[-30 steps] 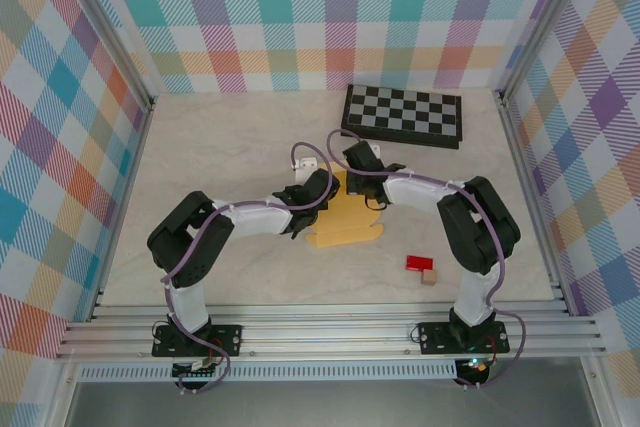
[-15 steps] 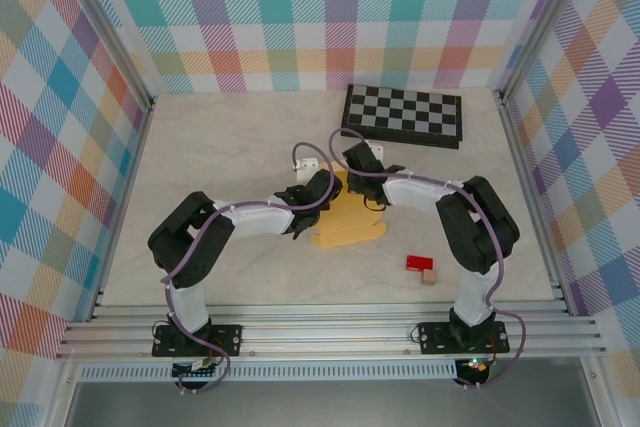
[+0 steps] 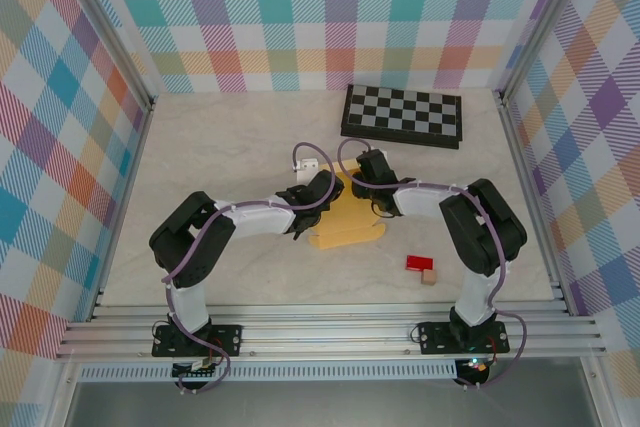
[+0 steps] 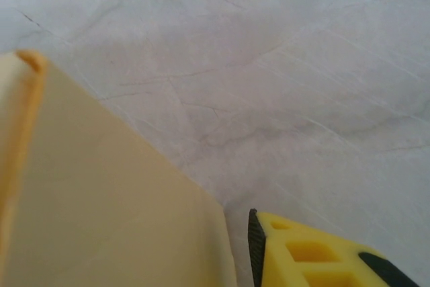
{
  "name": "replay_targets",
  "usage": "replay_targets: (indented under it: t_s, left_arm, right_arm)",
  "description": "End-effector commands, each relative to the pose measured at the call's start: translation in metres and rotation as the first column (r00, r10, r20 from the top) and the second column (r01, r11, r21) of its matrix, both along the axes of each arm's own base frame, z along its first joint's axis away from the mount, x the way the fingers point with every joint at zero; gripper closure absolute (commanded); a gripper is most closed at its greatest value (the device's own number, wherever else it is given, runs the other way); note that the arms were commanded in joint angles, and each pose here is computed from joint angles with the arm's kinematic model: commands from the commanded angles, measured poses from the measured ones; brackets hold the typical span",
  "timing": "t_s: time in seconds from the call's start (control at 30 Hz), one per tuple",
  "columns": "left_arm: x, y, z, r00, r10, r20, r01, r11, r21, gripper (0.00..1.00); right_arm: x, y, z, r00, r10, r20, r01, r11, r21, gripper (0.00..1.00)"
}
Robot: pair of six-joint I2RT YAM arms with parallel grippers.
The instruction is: Fold the paper box
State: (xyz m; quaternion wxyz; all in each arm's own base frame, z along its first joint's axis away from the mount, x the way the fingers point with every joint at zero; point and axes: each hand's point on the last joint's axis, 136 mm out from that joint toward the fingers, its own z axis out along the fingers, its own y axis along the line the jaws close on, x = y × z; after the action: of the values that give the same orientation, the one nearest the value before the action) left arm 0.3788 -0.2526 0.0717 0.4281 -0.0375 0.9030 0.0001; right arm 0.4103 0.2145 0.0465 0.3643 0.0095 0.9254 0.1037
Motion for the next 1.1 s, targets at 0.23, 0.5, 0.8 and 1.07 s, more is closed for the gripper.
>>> replay_targets:
  t_s: [0.23,0.5,0.8,1.07]
  left_arm:
    - [-0.013,0.006,-0.010,0.998,0.004,-0.066,-0.003,1.000,0.023,1.00]
    - [-0.013,0.008,-0.014,0.997,0.010,-0.074,-0.006,0.999,0.045,1.00]
    - [-0.014,0.014,-0.020,0.997,0.017,-0.075,-0.010,0.996,0.093,1.00]
    - [-0.012,0.013,-0.021,0.997,0.016,-0.074,-0.010,0.996,0.091,1.00]
  right_arm:
    - [0.008,-0.036,-0.020,0.971,-0.237,-0.033,0.233,0.967,-0.100,0.92]
    - [-0.004,-0.055,-0.031,0.952,-0.298,-0.064,0.283,0.942,-0.178,0.82]
    - [-0.007,-0.019,0.014,1.000,0.008,0.025,-0.008,1.000,-0.001,0.52]
    - [-0.041,0.009,0.072,0.950,0.287,0.123,-0.299,0.949,0.096,0.45]
